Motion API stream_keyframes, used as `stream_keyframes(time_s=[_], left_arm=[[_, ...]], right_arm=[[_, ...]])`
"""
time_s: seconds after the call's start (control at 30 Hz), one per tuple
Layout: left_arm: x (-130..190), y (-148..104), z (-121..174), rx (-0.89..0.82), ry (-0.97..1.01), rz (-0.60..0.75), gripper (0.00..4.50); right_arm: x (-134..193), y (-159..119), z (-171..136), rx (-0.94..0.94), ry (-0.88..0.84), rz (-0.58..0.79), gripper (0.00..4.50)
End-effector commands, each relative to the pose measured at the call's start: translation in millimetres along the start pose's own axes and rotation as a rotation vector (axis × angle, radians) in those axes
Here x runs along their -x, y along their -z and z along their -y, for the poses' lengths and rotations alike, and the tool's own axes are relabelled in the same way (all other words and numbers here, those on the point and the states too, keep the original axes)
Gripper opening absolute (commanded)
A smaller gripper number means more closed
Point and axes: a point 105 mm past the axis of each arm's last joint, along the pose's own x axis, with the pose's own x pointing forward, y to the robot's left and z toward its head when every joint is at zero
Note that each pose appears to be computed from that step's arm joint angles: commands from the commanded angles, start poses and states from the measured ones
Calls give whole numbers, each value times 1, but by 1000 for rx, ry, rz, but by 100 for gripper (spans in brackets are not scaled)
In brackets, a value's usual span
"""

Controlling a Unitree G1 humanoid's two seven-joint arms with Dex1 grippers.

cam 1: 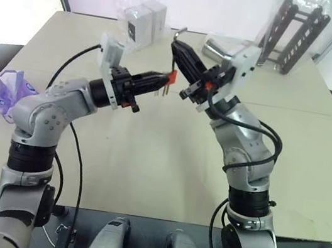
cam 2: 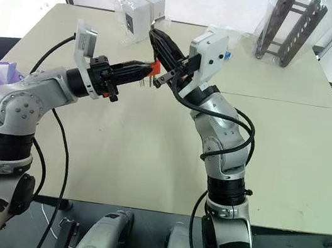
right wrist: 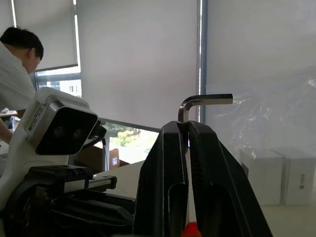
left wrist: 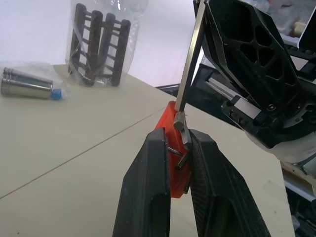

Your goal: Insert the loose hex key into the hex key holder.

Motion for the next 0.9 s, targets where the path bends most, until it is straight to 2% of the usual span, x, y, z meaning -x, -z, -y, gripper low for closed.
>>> stream_keyframes(time_s=[0.03,0.9], left_arm=[[1,-19,9,-56,28,50,12],[1,-22,12,-37,43,74,12]], right_arm=[[-1,-7,-4,10,-13,43,8],[-3,-12,4,42,17,62,8]])
